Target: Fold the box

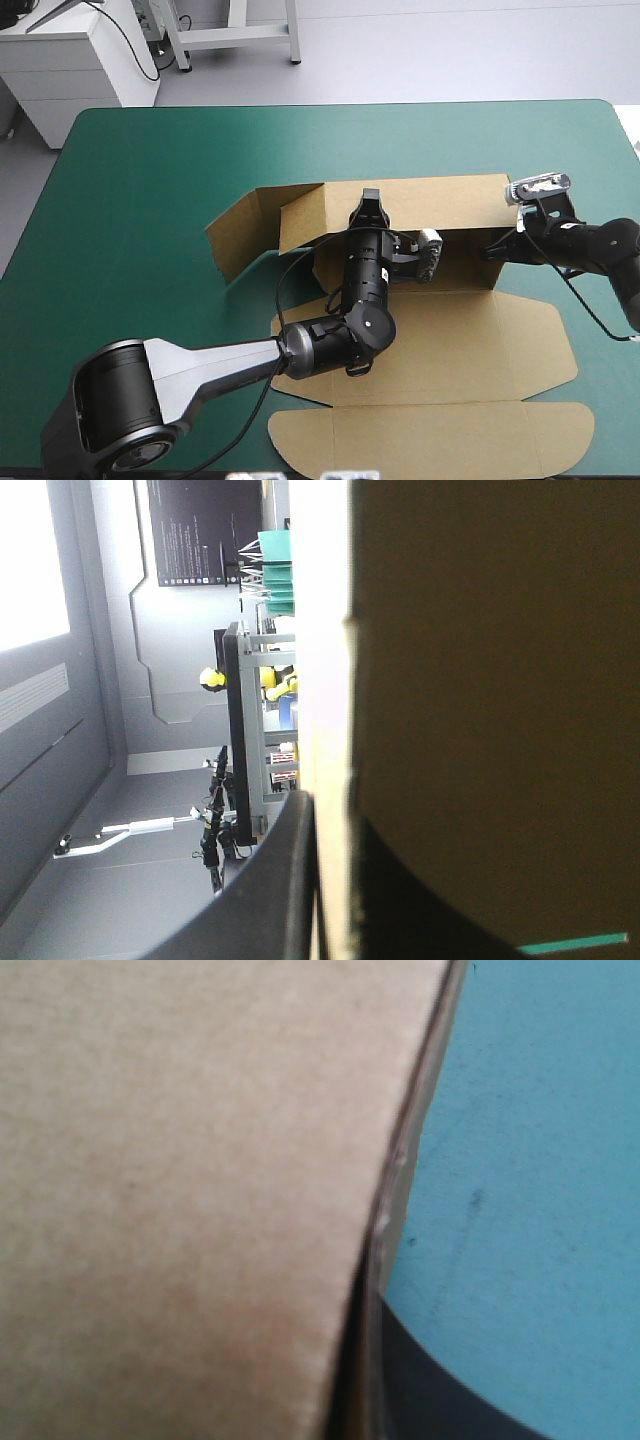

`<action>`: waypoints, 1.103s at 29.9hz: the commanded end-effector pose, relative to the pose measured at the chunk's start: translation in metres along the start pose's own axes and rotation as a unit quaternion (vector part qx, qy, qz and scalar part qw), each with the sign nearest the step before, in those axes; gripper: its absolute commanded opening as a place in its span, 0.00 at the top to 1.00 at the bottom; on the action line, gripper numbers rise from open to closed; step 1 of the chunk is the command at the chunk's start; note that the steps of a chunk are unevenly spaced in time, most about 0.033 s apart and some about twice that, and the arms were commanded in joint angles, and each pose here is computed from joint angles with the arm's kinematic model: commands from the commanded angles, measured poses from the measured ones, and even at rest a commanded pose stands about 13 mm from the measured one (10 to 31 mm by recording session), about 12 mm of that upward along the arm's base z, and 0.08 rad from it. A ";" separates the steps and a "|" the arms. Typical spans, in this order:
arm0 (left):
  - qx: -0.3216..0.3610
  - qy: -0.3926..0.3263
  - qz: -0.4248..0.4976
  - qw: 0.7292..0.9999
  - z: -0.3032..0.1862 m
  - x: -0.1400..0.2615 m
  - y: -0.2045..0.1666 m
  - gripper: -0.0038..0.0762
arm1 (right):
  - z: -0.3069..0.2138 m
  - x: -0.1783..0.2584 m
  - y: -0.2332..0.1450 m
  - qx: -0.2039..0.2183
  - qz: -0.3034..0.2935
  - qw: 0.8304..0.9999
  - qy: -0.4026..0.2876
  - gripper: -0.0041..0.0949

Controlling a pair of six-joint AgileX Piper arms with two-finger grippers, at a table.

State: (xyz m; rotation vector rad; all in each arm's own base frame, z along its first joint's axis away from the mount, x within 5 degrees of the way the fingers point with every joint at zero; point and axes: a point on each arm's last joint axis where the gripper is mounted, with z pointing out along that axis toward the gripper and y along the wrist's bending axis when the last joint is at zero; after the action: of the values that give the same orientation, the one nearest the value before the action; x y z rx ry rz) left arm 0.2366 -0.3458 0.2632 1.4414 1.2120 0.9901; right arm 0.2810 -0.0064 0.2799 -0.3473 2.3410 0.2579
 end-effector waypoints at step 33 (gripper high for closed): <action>-0.099 -0.036 -0.154 0.982 -0.056 -0.022 0.056 0.51 | 0.011 -0.021 -0.014 0.027 0.092 0.995 -0.019 0.96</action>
State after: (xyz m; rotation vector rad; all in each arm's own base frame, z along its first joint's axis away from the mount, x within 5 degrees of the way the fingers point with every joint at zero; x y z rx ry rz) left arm 0.2040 -0.3691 0.2747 1.2511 1.2509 0.8445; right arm 0.2951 -0.0123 0.2815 -0.1674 2.3673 0.2634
